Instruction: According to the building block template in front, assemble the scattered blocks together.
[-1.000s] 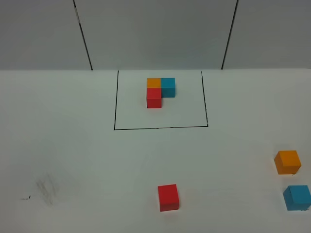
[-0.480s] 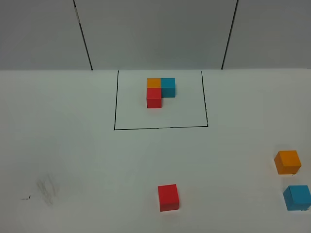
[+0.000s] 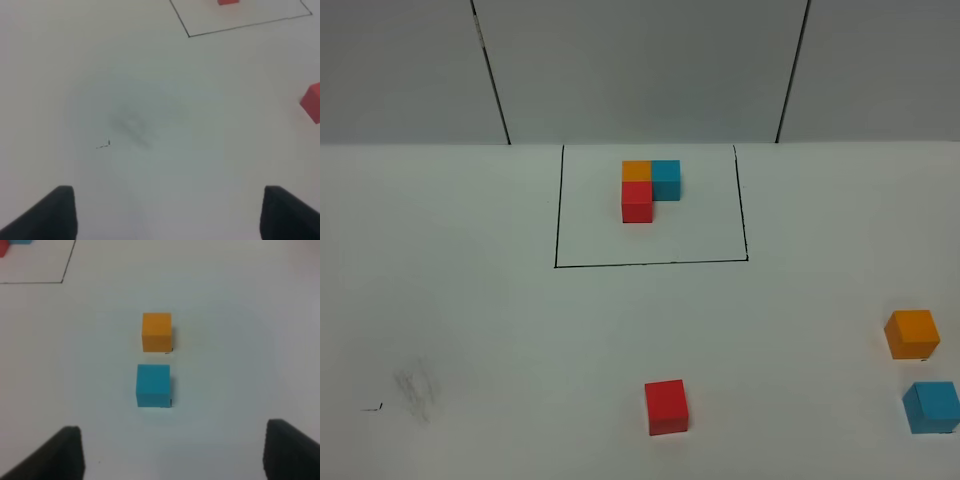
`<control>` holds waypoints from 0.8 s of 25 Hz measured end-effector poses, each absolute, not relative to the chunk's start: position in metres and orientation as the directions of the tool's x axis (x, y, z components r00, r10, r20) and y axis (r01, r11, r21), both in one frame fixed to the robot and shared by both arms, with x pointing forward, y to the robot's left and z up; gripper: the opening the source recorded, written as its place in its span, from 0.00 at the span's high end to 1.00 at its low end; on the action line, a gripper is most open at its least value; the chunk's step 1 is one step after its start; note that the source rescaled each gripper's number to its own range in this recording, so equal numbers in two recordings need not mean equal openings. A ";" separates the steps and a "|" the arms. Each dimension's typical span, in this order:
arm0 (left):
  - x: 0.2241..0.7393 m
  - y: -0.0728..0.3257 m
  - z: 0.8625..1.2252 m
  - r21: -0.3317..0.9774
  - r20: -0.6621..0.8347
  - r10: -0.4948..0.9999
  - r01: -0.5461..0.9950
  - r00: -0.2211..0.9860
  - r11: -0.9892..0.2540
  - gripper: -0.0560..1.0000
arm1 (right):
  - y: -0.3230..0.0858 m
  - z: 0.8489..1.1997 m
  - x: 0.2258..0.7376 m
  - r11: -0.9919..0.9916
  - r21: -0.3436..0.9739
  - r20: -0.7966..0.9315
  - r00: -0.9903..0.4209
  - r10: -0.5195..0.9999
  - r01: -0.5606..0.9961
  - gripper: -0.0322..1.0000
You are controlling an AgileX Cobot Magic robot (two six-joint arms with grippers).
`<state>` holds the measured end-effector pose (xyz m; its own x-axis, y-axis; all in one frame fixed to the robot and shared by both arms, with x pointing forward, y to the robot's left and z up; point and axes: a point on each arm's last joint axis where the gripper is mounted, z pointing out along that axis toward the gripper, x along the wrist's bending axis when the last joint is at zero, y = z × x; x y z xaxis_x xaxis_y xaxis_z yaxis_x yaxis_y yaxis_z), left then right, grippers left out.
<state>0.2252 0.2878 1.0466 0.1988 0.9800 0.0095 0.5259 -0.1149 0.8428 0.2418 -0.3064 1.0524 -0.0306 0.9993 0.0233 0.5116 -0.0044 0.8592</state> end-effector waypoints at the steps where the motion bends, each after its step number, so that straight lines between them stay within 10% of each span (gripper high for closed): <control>1: 0.225 0.288 1.047 0.843 0.010 0.982 0.527 0.187 -0.109 0.01 | -0.306 1.052 0.242 -0.004 0.859 0.023 -0.031 0.999 0.512 0.46; 20: 0.226 0.287 1.047 0.843 0.010 0.987 0.530 0.159 -0.093 0.01 | -0.305 1.054 0.253 -0.025 0.819 0.039 -0.012 0.999 0.574 0.46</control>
